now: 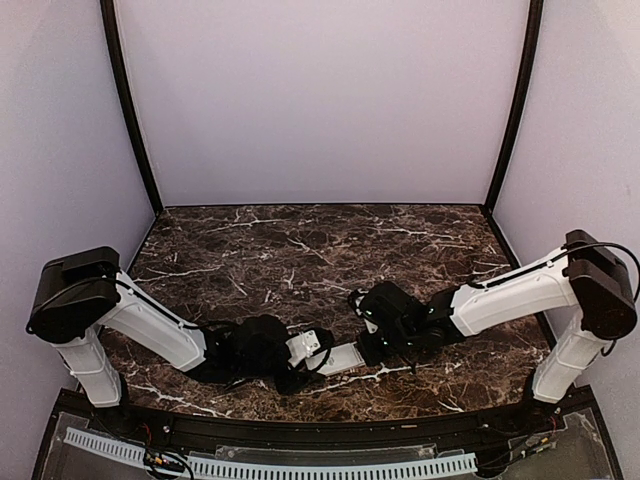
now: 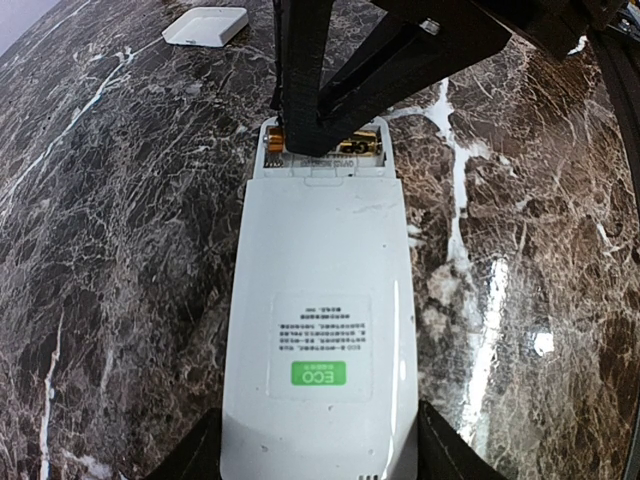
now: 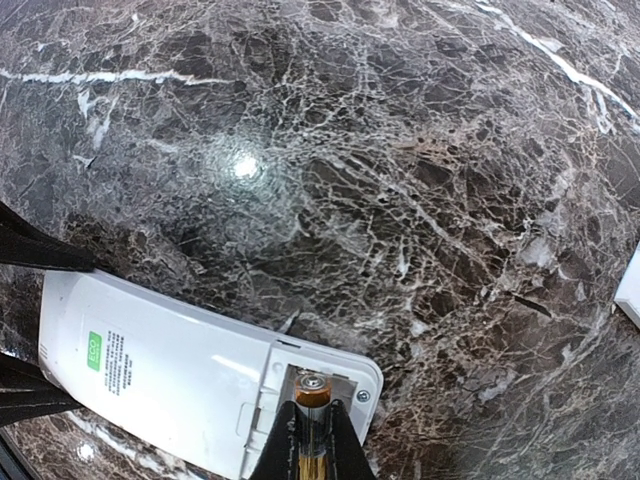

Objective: Load the batteries into the remote control
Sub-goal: Place the battery in the battery compartment.

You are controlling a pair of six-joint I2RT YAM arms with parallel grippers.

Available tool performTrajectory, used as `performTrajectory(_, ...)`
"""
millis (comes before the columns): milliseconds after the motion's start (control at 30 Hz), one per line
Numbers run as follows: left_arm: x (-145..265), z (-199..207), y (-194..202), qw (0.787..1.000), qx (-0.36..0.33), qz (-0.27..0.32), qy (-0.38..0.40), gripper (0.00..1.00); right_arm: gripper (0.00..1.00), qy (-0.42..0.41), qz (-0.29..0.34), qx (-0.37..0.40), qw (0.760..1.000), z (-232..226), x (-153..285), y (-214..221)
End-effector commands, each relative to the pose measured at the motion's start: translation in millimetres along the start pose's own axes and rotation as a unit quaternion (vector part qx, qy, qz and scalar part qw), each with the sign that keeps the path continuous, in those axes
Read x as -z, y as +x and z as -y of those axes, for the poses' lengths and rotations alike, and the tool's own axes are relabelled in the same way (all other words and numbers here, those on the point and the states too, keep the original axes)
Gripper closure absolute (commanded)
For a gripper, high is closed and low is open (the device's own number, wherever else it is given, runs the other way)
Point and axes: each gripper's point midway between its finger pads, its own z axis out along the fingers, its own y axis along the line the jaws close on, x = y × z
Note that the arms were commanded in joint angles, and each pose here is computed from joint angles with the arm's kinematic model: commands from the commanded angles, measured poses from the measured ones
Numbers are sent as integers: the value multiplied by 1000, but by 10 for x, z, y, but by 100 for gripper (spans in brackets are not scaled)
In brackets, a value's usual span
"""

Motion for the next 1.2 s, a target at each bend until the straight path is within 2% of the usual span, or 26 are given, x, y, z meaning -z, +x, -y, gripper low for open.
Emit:
performTrajectory(0, 21, -28, 402, 997, -11, -74, -13, 100, 100, 96, -95, 16, 991, 420, -52, 533)
performTrajectory(433, 33, -64, 398, 997, -14, -75, -23, 100, 99, 205, -151, -18, 967, 674, 20, 738)
performTrajectory(633, 32, -79, 404, 997, -16, -77, -27, 100, 92, 217, -168, -36, 961, 686, 50, 812)
performTrajectory(1167, 33, -81, 408, 996, -18, -78, -28, 100, 87, 295, -187, -8, 937, 750, 246, 731)
